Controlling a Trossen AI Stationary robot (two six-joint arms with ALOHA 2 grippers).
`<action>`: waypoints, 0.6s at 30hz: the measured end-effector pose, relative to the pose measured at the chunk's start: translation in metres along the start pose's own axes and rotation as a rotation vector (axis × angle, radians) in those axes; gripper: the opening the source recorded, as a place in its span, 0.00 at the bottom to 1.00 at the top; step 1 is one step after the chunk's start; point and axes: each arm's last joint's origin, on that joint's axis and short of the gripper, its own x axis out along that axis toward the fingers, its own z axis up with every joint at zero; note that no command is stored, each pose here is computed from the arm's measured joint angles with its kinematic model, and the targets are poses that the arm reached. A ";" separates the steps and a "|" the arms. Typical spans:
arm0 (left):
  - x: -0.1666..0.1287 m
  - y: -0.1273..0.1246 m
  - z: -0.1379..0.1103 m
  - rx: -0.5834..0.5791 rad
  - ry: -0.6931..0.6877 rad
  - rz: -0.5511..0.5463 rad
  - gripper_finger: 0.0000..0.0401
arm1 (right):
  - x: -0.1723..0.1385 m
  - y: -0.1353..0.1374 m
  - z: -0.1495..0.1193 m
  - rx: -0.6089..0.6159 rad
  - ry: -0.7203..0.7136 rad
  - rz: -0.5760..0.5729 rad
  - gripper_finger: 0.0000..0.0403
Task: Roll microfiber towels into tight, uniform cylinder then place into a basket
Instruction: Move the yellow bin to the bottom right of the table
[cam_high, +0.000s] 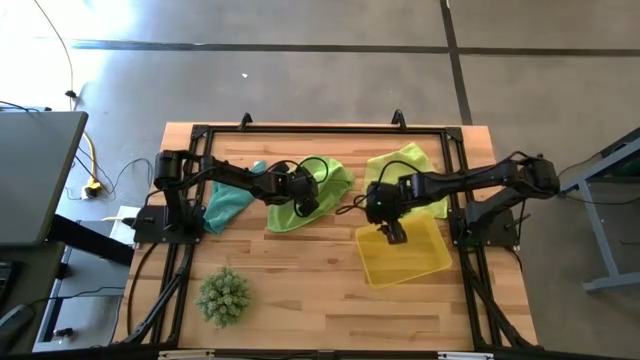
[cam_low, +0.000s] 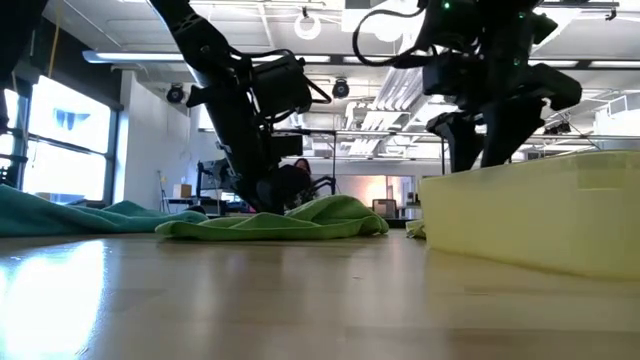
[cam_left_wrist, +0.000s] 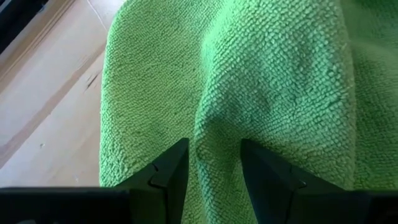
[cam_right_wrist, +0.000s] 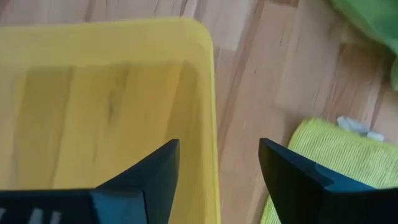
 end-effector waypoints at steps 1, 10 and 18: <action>0.000 0.000 0.000 0.000 0.001 -0.002 0.34 | 0.000 0.000 0.001 -0.001 -0.005 -0.002 0.50; -0.001 -0.002 -0.001 0.006 0.007 -0.018 0.34 | 0.025 -0.002 0.003 0.040 0.040 0.039 0.35; -0.004 -0.008 -0.003 0.023 0.003 -0.029 0.34 | 0.038 0.008 0.002 -0.007 0.109 0.064 0.16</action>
